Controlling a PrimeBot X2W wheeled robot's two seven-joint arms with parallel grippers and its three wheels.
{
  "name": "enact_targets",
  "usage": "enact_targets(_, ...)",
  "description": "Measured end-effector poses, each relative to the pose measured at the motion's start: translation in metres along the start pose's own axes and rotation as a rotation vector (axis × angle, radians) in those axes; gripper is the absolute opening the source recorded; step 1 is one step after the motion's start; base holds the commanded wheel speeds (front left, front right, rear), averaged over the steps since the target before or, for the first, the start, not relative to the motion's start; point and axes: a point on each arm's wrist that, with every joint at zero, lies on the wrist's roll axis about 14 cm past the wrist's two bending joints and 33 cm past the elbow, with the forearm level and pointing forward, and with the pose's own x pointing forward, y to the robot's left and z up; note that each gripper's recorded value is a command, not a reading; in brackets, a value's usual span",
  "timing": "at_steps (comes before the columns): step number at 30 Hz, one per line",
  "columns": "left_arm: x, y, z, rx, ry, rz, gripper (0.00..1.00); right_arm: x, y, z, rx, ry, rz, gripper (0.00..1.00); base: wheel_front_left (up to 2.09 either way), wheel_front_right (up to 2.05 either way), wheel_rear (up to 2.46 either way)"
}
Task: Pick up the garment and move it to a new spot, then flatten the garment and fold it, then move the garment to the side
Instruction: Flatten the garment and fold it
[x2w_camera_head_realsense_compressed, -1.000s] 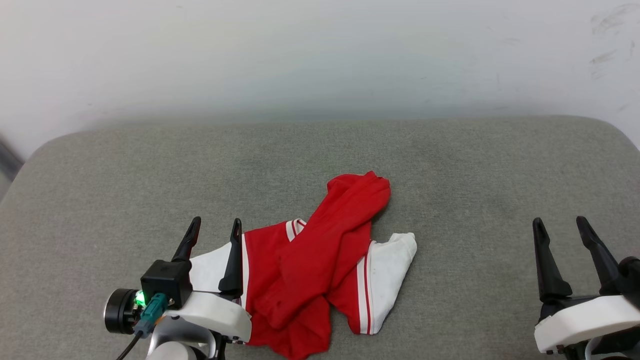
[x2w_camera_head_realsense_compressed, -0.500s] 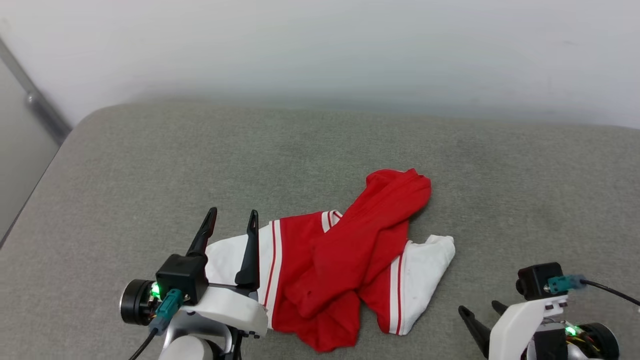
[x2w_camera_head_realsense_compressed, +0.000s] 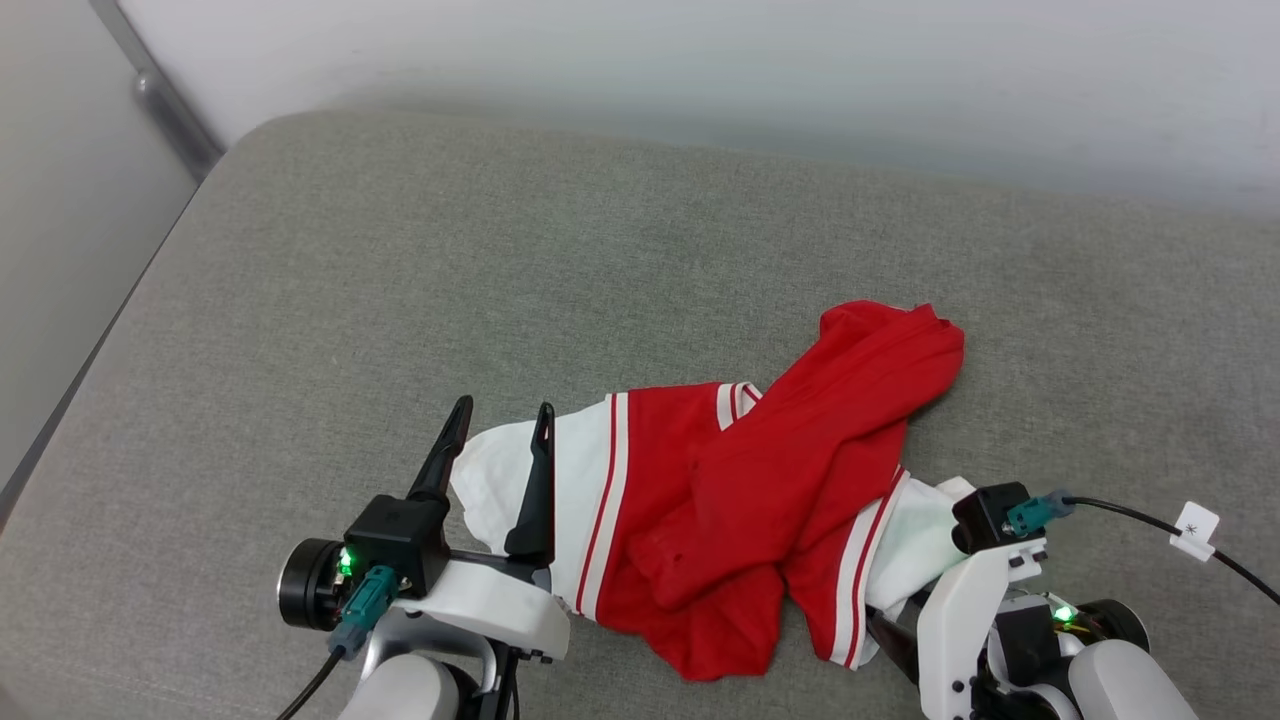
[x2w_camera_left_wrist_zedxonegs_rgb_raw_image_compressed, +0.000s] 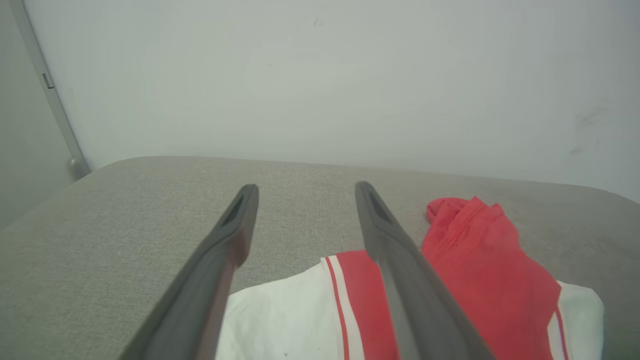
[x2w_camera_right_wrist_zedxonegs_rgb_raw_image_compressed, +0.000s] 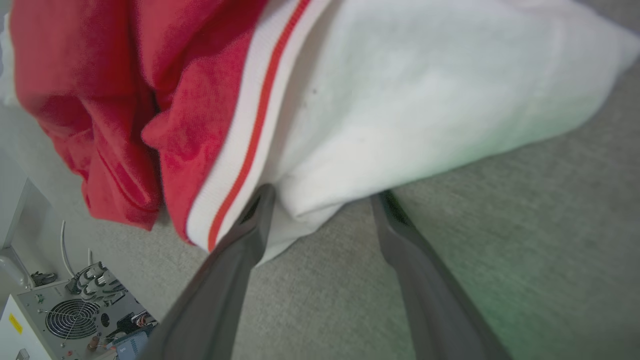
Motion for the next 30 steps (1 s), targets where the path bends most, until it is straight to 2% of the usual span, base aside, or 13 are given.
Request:
enact_targets(2,0.001,0.003,-0.004,0.001,0.010,0.008,1.00,0.007,0.000,-0.004,0.006,0.028,0.006,1.00,0.00,0.00,0.00)
enact_targets(3,0.001,0.003,-0.006,0.001,0.016,0.011,1.00,0.009,0.000,-0.005,0.011,0.034,0.010,0.43,0.00,0.00,0.00)
enact_targets(4,0.001,0.004,-0.007,0.001,0.018,0.013,1.00,0.011,0.001,-0.006,0.014,0.038,0.014,0.18,0.00,0.00,0.00)
enact_targets(5,0.001,0.004,-0.008,0.001,0.020,0.012,1.00,0.012,0.001,-0.006,0.020,0.035,0.016,0.00,0.00,0.00,0.00)
enact_targets(12,0.006,-0.001,-0.008,-0.005,0.014,-0.005,1.00,-0.001,-0.011,0.015,0.000,-0.073,-0.020,0.00,0.00,0.00,0.00)
enact_targets(17,0.010,-0.011,-0.006,-0.012,0.004,-0.035,1.00,-0.046,-0.046,0.062,-0.043,-0.268,-0.138,0.00,0.00,0.00,0.00)
enact_targets(21,0.014,-0.023,-0.007,-0.021,0.007,-0.073,1.00,-0.093,-0.081,0.073,-0.025,-0.364,-0.273,0.00,0.00,0.00,0.00)
enact_targets(25,0.019,-0.035,-0.009,-0.025,0.011,-0.112,1.00,-0.123,-0.117,0.037,0.084,-0.336,-0.403,0.00,0.00,0.00,0.00)
enact_targets(30,0.021,-0.044,-0.011,-0.028,0.021,-0.140,1.00,-0.123,-0.137,-0.050,0.296,-0.187,-0.482,0.00,0.00,0.00,0.00)
